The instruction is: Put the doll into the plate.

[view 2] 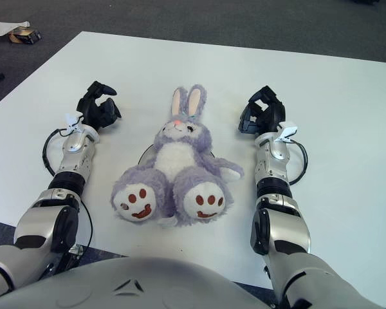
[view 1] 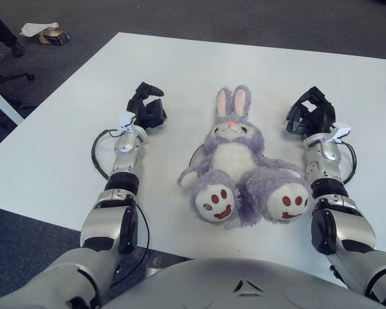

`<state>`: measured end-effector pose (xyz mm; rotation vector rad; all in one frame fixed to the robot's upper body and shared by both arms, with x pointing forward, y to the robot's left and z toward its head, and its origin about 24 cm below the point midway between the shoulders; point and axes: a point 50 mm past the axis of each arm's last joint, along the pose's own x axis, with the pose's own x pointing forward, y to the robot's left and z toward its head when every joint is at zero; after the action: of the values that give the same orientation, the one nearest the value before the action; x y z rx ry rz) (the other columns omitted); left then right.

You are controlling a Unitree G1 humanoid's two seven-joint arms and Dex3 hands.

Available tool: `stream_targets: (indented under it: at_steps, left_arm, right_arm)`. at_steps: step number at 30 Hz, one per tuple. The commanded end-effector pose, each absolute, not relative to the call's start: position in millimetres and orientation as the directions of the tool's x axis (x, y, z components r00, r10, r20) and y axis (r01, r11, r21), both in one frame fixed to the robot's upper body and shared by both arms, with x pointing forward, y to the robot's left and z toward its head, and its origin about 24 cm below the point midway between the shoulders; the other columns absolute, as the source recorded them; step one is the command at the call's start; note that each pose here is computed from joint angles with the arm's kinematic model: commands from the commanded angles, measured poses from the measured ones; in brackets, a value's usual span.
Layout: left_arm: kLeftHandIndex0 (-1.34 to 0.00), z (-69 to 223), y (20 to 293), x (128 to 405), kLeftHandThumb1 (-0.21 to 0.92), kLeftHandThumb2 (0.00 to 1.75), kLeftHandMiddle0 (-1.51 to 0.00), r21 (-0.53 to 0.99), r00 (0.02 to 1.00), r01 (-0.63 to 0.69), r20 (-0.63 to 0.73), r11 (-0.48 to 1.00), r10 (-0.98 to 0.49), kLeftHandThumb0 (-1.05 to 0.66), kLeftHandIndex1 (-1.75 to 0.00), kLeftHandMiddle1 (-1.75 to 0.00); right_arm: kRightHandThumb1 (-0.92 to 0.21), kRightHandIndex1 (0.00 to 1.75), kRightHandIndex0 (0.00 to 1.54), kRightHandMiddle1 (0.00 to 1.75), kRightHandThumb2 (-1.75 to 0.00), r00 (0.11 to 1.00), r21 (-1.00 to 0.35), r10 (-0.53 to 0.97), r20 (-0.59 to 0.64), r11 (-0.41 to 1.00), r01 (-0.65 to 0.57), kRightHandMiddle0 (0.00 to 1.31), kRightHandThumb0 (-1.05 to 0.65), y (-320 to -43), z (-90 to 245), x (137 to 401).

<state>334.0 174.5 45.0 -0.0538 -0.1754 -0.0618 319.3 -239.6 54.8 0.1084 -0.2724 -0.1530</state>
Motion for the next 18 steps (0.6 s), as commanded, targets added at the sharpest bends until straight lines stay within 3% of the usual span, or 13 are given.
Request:
stream_targets:
  at_steps: [1,18]
  left_arm:
    - [-0.48,-12,170,297,0.49,1.10,-0.94,-0.116,0.997,0.073,-0.013,0.991,-0.075,-0.43,-1.75,-1.75]
    - [-0.47,-2,166,287,0.50,1.08,-0.96,-0.081,0.983,0.178,0.064,0.981,-0.173,-0.42,-1.75,-1.75]
  right_arm:
    - [0.06,1.74,0.91,1.75,-1.75,0.967,0.147,-0.238,0.090,0.963,0.224,0.65,-0.01,-234,-6,272]
    - [0.08,1.75,0.92,1.69,-1.75,0.952,0.090,-0.274,0.137,0.961,0.263,0.70,-0.01,-231,-4,246]
